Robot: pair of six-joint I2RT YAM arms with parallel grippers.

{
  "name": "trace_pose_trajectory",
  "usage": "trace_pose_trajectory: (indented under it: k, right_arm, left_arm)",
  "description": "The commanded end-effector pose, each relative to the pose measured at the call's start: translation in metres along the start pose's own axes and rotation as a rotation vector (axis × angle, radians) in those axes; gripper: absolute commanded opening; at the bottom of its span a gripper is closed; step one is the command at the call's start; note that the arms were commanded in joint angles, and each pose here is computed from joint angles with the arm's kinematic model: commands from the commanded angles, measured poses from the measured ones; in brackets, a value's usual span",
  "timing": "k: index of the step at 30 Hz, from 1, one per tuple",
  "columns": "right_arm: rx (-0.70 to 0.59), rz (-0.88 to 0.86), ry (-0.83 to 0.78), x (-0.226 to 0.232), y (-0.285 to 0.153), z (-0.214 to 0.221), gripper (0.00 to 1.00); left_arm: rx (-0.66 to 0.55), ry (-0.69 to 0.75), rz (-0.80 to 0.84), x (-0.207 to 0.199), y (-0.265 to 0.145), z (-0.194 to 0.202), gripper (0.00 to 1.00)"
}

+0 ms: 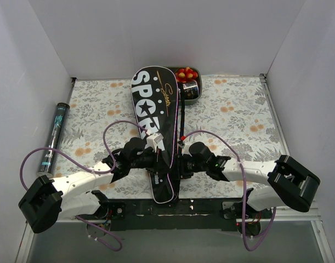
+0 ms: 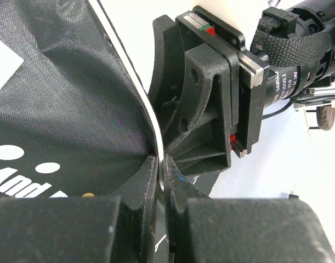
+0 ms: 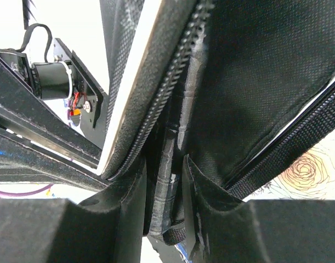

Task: Pack up the badminton gear

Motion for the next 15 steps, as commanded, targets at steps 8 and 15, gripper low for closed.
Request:
trace_pose_trajectory:
  k: [8, 15]
  right_arm:
    - [-0.135, -0.279, -0.075, 0.069, 0.028, -0.033, 0.01]
    - [-0.133, -0.283, -0.098, 0.062, 0.023, -0.024, 0.34]
  left_arm:
    - [0.019, 0.042, 0.173, -0.039, -0.004, 0.006, 0.0]
    - [-0.021, 0.065, 0.231, -0.055, -0.016, -0.001, 0.0]
Point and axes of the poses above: each gripper's point midway between its finger pads, its own y axis out along the fingers, its own x axis along the line the jaws close on, z = x × y, the point moved 2 cm from there along -y, back along the fingers, and after that the axes turned 2 degrees about -y, right-handed, at the moved point
